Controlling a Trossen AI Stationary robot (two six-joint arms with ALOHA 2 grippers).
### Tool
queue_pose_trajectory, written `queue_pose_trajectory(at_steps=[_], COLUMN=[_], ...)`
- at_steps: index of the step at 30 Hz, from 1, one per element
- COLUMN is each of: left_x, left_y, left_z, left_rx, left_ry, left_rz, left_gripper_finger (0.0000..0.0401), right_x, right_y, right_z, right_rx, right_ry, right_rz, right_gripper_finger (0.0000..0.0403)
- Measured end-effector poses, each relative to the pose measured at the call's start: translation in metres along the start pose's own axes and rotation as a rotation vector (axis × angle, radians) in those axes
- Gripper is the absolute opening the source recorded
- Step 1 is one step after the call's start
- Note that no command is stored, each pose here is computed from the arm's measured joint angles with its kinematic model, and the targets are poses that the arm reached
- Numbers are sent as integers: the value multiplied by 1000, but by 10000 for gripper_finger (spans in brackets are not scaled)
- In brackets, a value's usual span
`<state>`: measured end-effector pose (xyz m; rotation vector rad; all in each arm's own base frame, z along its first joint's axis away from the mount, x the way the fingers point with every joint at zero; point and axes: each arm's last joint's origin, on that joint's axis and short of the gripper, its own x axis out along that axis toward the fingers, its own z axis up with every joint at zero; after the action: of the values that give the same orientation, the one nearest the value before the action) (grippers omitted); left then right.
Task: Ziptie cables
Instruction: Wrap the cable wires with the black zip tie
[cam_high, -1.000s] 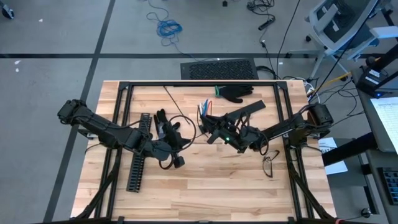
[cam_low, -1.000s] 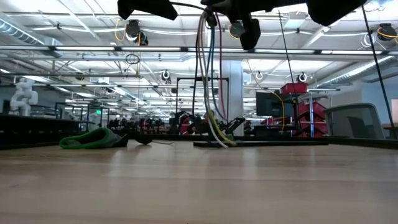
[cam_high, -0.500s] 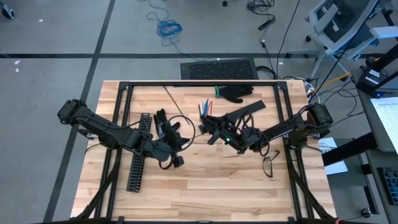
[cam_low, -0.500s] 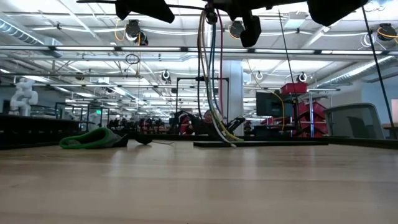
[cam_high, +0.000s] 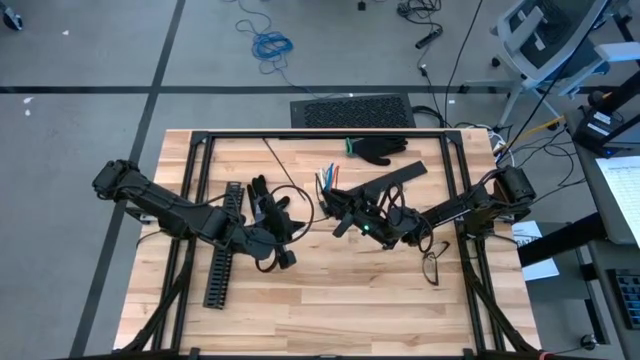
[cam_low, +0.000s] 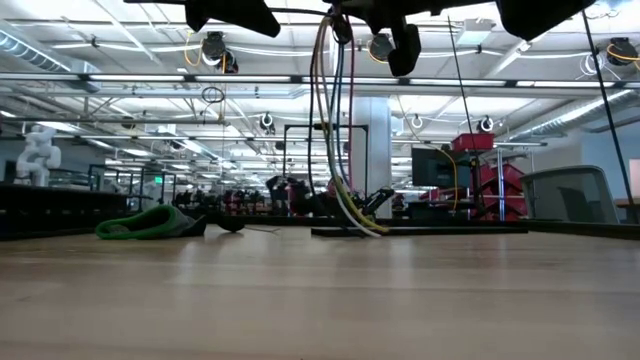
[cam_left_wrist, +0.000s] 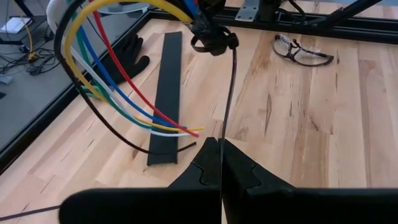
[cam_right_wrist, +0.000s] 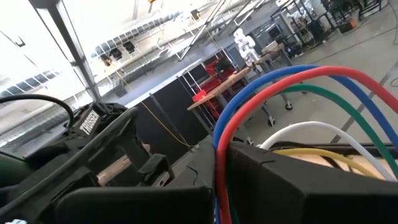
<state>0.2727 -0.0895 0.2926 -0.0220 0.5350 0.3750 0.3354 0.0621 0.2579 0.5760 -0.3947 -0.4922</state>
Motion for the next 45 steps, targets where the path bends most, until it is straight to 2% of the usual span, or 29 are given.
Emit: queue_pose_trajectory(at_steps=[9,18,24,28,33,45], left_x=[0,3,3,3,3,-3], left_y=[0,5,5,4,5,7], left_z=[0,1,1,1,1,7], left_rx=[0,-10,-8,-6,-4,-43], left_ry=[-1,0,0,3,5,-32], left_rz=[3,22,22,22,23,9], left_gripper_finger=[0,0,0,0,0,0], right_x=[0,0,-2,-3,-4,-5], right_y=[0,0,3,4,5,6], right_z=[1,1,0,-1,-1,-1], right_rx=[-18,-19,-23,-28,-45,-59], right_ry=[-4,-4,9,12,15,12], right_rz=[4,4,30,34,40,46], right_gripper_finger=[19,76,89,73,13,3])
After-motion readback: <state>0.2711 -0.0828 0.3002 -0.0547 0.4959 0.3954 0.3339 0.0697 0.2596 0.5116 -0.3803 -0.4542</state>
